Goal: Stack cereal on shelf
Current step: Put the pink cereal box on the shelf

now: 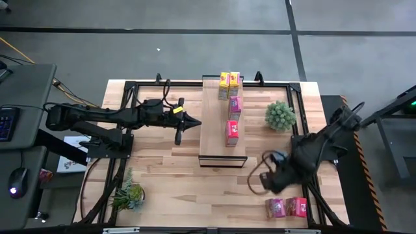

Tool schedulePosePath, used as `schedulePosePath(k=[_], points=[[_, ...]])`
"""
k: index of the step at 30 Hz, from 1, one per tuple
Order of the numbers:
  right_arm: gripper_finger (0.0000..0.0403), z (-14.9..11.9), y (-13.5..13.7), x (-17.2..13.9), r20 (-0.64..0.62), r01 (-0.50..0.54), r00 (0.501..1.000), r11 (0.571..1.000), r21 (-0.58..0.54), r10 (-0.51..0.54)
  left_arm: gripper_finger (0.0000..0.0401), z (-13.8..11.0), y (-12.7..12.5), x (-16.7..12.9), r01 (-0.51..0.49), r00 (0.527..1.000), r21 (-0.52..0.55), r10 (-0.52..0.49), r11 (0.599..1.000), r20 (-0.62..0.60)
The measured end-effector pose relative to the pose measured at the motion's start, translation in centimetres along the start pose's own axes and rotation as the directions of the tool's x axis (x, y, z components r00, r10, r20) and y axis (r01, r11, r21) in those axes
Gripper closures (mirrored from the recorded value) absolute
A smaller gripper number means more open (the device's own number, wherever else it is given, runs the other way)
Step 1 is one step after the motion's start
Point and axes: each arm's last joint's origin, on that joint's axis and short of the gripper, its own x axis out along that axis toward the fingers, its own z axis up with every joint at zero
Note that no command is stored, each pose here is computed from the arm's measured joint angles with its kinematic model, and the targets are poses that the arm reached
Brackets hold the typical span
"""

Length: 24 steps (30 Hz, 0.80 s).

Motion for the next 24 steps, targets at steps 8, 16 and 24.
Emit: schedulePosePath(k=[8, 16, 24], points=[[0.0147, -5.1, 1.8, 4.1, 0.016, -0.025, 1.000, 0.994, 0.105, 0.023, 0.0401, -0.1, 0.0, 0.0, 0.001, 1.000, -0.003, -0.001, 1.000, -0.012], [0.0147, -7.4, 3.2, 7.9, 0.032, 0.013, 0.999, 0.992, 0.122, -0.017, 0.0401, 0.0, 0.0, 0.0, 0.001, 1.000, -0.002, -0.001, 1.000, -0.004], [0.0147, -7.6, 3.1, 9.0, 0.033, 0.091, 0.995, 0.986, 0.137, -0.096, 0.0401, 0.0, 0.0, 0.0, 0.001, 1.000, 0.000, -0.001, 1.000, -0.005]])
